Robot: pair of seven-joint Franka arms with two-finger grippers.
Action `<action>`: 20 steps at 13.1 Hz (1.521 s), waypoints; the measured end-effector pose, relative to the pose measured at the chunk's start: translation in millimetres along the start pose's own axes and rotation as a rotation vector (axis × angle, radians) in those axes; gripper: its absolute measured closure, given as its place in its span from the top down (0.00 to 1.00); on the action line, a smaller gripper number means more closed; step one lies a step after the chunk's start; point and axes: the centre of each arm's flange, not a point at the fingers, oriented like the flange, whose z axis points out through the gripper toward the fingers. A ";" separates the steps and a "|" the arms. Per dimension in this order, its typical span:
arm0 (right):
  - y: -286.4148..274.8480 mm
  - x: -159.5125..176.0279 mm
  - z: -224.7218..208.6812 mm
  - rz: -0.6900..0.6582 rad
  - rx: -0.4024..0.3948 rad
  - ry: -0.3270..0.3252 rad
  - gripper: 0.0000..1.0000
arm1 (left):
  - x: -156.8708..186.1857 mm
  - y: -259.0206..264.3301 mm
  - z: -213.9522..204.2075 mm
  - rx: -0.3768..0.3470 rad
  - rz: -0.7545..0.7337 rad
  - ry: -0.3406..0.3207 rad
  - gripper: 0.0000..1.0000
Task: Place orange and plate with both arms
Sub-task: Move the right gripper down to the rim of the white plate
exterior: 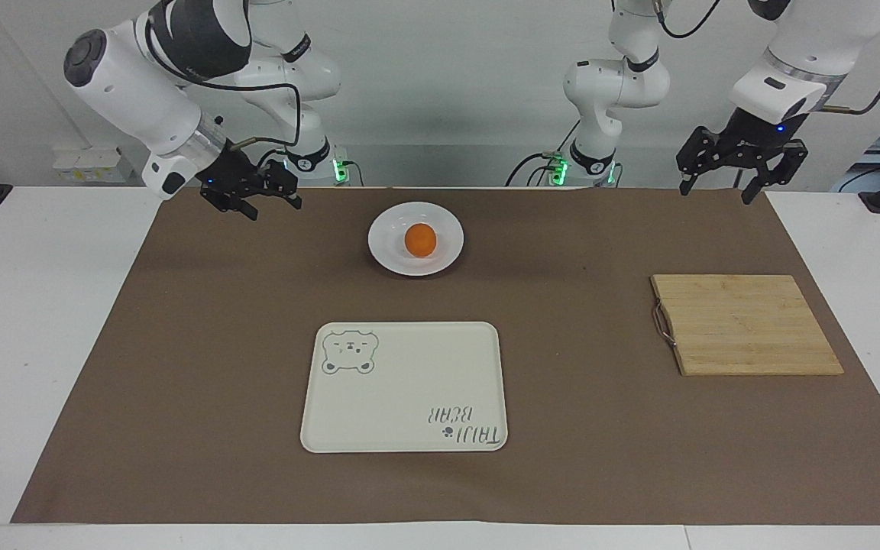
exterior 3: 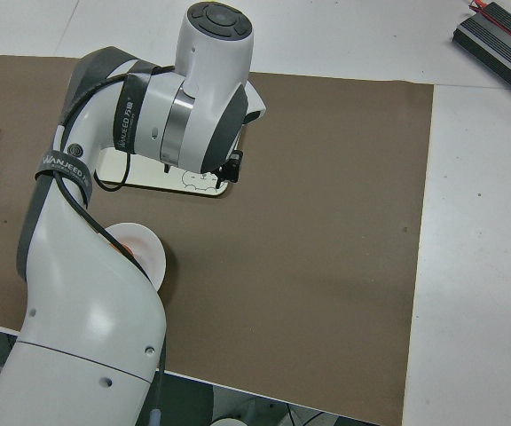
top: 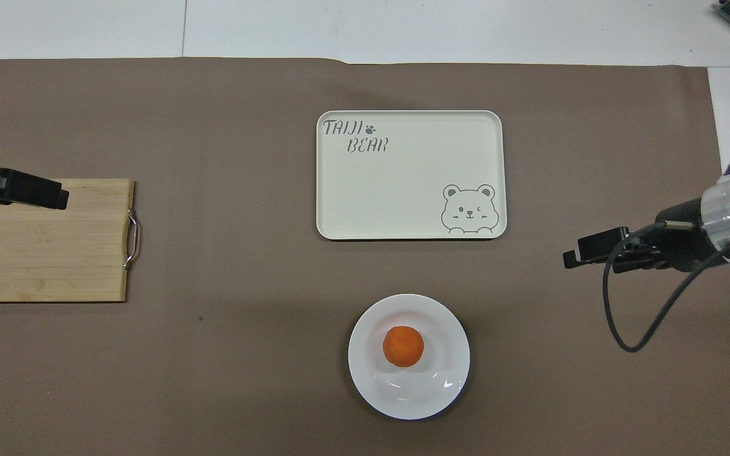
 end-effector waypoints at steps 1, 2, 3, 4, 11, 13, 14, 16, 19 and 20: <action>0.5 0.4 10.2 -0.019 0.023 -0.005 1.00 | -1.6 -2.4 2.6 0.002 -0.004 -0.015 1.00; 2.7 0.4 21.8 -0.046 0.052 -0.012 1.00 | -4.7 -4.3 5.5 0.002 -0.004 -0.032 1.00; 6.3 0.3 33.9 -0.067 0.081 -0.017 1.00 | -8.0 -4.6 8.6 0.001 -0.002 -0.046 1.00; 10.5 0.4 47.1 -0.086 0.110 -0.016 1.00 | -11.6 -3.6 10.7 -0.001 0.001 -0.055 1.00; 19.3 -7.9 119.0 -0.164 0.288 -0.004 1.00 | -23.0 -3.6 14.7 0.022 0.008 -0.074 1.00; 26.5 -11.4 136.6 -0.184 0.331 0.014 1.00 | -23.1 -4.0 14.4 0.023 0.008 -0.073 1.00; 30.6 -13.6 145.1 -0.183 0.343 0.020 1.00 | -23.1 -4.3 14.0 0.023 0.007 -0.072 1.00; 34.5 -17.4 160.3 -0.189 0.381 0.041 1.00 | -23.2 -4.7 13.9 0.023 0.006 -0.072 1.00; 40.3 -25.9 187.8 -0.204 0.421 0.075 1.00 | -22.1 -6.4 14.9 0.022 0.003 -0.086 1.00; 39.5 -29.0 196.6 -0.204 0.421 0.076 1.00 | -21.3 -6.8 14.3 0.021 0.003 -0.090 1.00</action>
